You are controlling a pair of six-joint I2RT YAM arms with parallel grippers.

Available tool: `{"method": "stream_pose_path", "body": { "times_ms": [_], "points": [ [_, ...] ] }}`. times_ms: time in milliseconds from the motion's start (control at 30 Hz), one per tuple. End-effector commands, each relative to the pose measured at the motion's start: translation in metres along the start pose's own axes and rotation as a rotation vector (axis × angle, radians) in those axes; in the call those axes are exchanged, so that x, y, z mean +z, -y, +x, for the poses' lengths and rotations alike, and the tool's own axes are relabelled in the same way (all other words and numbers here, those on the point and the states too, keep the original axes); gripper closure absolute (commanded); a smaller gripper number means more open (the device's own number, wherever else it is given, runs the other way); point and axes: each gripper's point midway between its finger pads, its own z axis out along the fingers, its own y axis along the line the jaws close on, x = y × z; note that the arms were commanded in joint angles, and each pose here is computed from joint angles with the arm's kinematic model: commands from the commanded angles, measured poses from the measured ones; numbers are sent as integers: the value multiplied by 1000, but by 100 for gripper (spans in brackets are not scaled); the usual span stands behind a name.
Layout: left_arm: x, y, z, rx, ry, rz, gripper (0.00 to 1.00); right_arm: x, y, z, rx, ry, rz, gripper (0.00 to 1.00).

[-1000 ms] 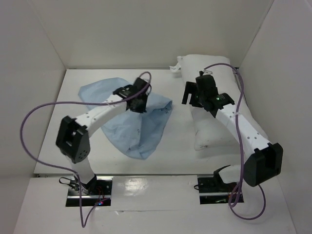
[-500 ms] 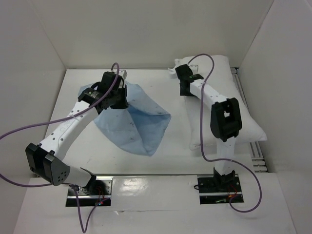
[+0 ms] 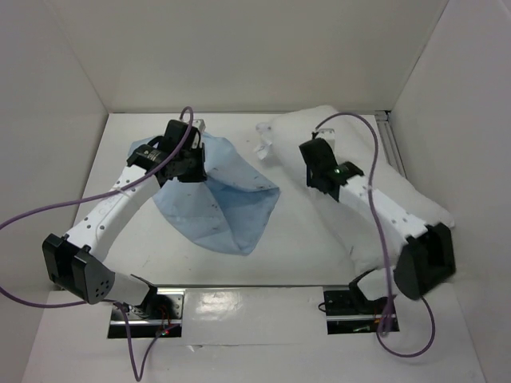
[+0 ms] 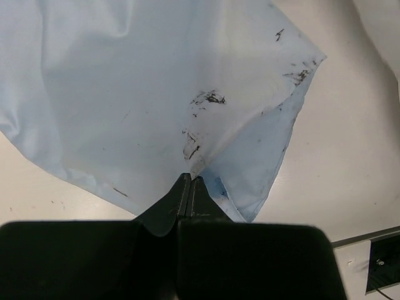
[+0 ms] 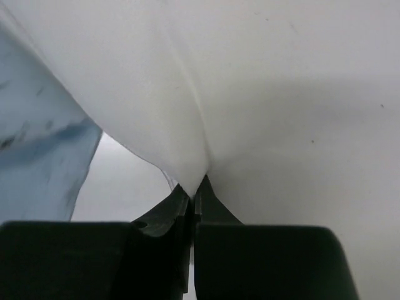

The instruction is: Put the pillow into the pillowcase

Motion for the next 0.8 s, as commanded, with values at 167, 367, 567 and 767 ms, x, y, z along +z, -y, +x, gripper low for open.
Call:
{"method": "stream_pose_path", "body": {
  "times_ms": [167,367,567,767],
  "points": [
    [13,-15,6,-46,-34,-15,100,-89,-41,42,16,65,-420,8],
    [15,-12,8,-46,-40,4,100,-79,-14,41,96,-64,-158,9],
    [14,-15,7,-53,-31,1,100,-91,18,85,250,-184,-4,34],
    [21,-13,6,-44,-36,11,100,-83,18,95,318,-147,-27,23]
  ]
}}
